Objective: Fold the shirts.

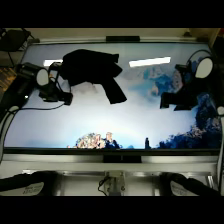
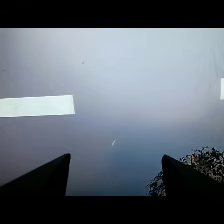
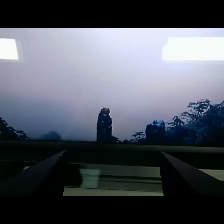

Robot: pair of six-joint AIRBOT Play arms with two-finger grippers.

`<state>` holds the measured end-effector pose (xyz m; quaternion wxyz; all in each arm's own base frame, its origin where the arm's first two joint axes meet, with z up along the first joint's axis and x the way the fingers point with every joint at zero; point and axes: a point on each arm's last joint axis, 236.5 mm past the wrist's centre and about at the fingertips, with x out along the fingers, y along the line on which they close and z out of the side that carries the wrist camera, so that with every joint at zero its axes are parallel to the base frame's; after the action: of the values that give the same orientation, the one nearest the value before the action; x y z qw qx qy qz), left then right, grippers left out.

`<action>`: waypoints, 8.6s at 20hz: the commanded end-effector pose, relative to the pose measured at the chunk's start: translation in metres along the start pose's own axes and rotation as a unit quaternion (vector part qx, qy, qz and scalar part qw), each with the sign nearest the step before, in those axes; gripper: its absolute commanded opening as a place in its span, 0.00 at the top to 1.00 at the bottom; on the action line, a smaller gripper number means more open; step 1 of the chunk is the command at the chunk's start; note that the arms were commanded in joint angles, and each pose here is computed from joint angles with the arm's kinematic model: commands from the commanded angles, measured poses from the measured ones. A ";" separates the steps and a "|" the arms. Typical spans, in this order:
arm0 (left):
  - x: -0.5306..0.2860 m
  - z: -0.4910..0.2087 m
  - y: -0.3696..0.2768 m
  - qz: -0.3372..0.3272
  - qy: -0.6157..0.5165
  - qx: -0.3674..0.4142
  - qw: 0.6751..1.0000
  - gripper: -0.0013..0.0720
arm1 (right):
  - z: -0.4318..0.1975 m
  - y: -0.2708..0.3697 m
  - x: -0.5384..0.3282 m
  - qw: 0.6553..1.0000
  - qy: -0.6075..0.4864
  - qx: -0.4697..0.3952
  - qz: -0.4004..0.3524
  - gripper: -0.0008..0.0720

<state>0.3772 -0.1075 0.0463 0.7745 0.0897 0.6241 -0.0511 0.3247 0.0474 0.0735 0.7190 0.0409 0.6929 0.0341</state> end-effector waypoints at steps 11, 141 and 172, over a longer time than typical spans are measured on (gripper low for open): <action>0.000 0.000 0.000 0.000 0.000 0.000 1.000 0.00 | 0.000 0.000 0.000 1.000 0.001 0.000 0.000 0.05; 0.061 -0.056 -0.253 -0.384 -0.042 -0.210 0.898 0.03 | 0.061 0.135 -0.198 0.892 -0.345 -0.154 0.249 0.91; -0.302 0.175 0.003 -0.331 -0.563 -0.108 0.750 0.92 | 0.011 0.120 -0.275 0.875 -0.413 -0.094 0.236 0.91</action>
<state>0.4444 -0.1158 0.4560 0.9335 -0.2623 -0.0544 -0.2385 0.3064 0.1551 0.4167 0.9162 0.1389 0.2217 0.3035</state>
